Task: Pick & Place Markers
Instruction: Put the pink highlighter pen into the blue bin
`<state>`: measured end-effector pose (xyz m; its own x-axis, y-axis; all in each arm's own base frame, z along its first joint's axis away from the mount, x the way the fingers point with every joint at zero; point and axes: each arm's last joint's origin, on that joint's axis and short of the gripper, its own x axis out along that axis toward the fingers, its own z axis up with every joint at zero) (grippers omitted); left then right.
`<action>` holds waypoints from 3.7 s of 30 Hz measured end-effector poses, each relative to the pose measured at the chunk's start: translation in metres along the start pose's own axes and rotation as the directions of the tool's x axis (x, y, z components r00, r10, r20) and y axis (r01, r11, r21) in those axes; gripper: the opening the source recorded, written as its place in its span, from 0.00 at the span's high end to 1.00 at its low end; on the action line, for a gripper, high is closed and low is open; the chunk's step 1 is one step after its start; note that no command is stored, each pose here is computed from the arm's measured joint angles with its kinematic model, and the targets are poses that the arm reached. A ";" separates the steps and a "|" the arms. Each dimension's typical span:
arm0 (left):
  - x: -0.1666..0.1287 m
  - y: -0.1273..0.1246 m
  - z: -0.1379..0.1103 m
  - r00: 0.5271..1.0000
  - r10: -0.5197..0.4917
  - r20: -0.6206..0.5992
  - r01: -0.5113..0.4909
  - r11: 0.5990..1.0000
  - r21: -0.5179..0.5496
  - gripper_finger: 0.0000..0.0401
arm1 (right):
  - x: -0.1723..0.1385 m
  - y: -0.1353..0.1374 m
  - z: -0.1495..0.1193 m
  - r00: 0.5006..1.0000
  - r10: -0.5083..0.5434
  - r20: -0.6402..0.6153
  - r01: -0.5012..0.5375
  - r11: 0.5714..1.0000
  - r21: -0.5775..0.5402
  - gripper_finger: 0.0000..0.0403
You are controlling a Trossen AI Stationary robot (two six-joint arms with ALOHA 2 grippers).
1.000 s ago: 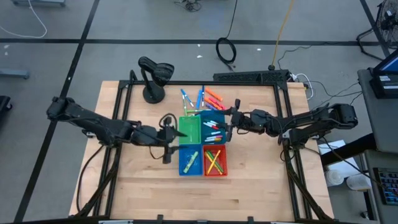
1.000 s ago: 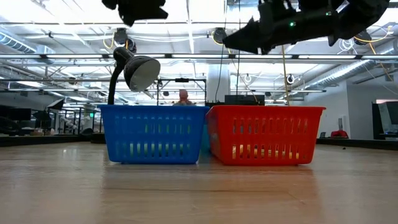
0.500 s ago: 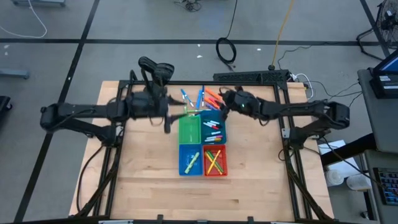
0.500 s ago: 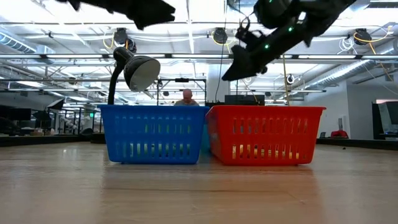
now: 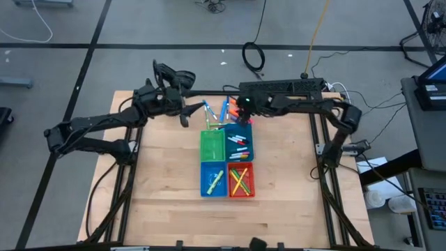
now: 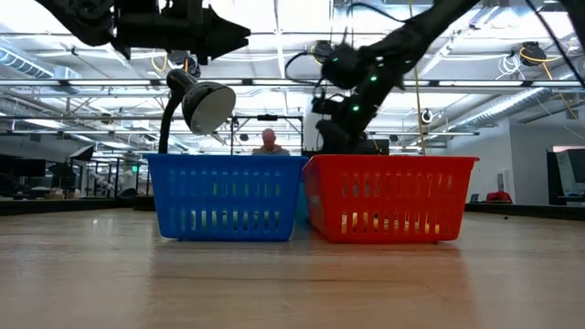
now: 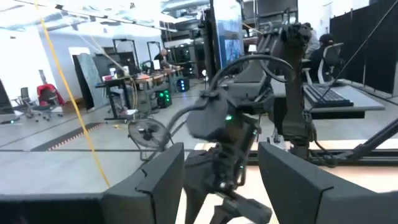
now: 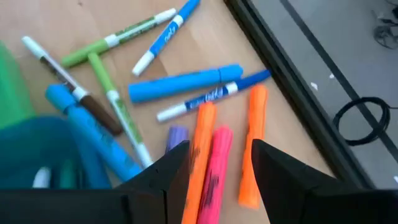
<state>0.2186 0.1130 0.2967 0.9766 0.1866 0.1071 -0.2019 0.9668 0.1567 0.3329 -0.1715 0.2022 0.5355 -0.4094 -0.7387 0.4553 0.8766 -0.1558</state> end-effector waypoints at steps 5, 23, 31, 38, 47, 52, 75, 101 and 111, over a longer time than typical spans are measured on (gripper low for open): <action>0.000 0.000 -0.001 1.000 0.001 -0.006 -0.001 1.000 0.016 0.48 | 0.019 -0.008 0.006 0.998 0.018 -0.054 -0.020 0.999 -0.030 0.61; -0.002 0.006 -0.005 0.999 0.031 -0.042 -0.026 0.994 0.107 0.48 | 0.034 -0.048 -0.005 0.979 0.179 -0.100 -0.178 0.984 0.019 0.62; -0.002 0.005 -0.006 0.998 0.030 -0.053 -0.024 0.994 0.106 0.48 | 0.068 -0.049 -0.022 0.974 0.181 -0.137 -0.178 0.983 0.033 0.62; -0.002 0.005 -0.006 0.998 0.028 -0.060 -0.022 0.994 0.103 0.48 | 0.083 -0.058 -0.039 0.961 0.186 -0.206 -0.176 0.982 0.066 0.62; -0.002 0.005 -0.008 0.996 0.025 -0.080 -0.017 0.994 0.105 0.48 | 0.077 -0.061 -0.038 0.958 0.180 -0.222 -0.171 0.984 0.057 0.75; -0.002 0.005 -0.009 0.996 0.024 -0.087 -0.015 0.995 0.103 0.48 | 0.076 -0.058 -0.038 0.955 0.184 -0.231 -0.177 0.983 0.052 0.83; -0.002 0.005 -0.011 0.994 0.022 -0.104 -0.011 0.994 0.105 0.48 | 0.044 -0.026 -0.032 0.906 0.266 -0.329 -0.282 0.959 -0.002 0.88; 0.009 0.000 -0.025 0.989 -0.012 -0.149 0.025 0.996 0.090 0.48 | -0.038 -0.005 0.058 0.857 0.360 0.368 -0.300 0.930 -0.212 0.88; 0.017 -0.002 -0.030 0.992 0.001 -0.125 0.008 0.997 0.073 0.48 | -0.057 0.024 0.086 0.698 0.366 0.616 -0.244 0.930 -0.275 0.88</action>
<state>0.2382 0.1198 0.2684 0.9779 0.2082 -0.0162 -0.1991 0.9530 0.2283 0.3745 -0.1487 0.2964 0.9782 -0.1209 -0.1690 0.0966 0.9847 -0.1450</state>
